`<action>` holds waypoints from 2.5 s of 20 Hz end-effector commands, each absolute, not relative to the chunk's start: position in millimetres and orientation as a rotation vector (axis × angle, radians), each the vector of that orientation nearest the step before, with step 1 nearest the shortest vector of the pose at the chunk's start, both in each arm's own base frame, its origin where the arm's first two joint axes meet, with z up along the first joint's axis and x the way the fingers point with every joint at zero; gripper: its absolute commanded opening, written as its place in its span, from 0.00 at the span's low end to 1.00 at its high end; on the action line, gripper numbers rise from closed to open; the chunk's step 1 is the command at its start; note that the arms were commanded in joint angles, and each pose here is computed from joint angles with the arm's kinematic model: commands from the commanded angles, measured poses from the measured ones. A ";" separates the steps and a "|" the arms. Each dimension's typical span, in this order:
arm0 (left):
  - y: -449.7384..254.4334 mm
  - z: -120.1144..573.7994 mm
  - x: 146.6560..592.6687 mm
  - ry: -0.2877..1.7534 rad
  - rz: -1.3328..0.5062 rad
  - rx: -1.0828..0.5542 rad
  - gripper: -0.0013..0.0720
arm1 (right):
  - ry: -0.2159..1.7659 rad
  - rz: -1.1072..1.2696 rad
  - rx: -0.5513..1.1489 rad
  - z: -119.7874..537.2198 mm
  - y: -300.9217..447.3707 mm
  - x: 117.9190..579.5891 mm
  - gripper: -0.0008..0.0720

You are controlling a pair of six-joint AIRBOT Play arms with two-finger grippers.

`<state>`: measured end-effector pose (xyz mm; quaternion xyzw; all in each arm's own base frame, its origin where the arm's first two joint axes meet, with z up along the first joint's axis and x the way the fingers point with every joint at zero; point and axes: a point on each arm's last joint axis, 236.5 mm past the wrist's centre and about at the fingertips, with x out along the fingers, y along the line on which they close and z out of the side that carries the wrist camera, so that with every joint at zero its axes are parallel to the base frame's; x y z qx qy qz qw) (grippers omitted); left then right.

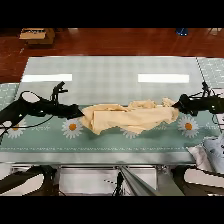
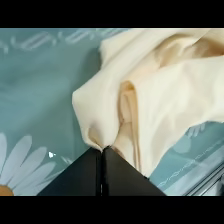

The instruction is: Fold the shirts.

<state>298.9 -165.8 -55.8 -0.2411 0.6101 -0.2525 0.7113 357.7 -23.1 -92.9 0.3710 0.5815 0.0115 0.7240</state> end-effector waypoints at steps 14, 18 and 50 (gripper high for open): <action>-164.2 446.2 261.8 0.206 -0.730 -0.231 0.04 | 0.212 0.285 0.191 408.9 38.8 300.6 0.07; -93.1 504.8 178.9 -0.027 -0.415 -0.117 0.04 | 0.126 0.143 0.083 432.7 27.9 249.3 0.07; -45.6 114.4 357.7 0.845 -0.127 -0.129 0.04 | 1.367 0.391 0.180 116.9 57.9 353.3 0.07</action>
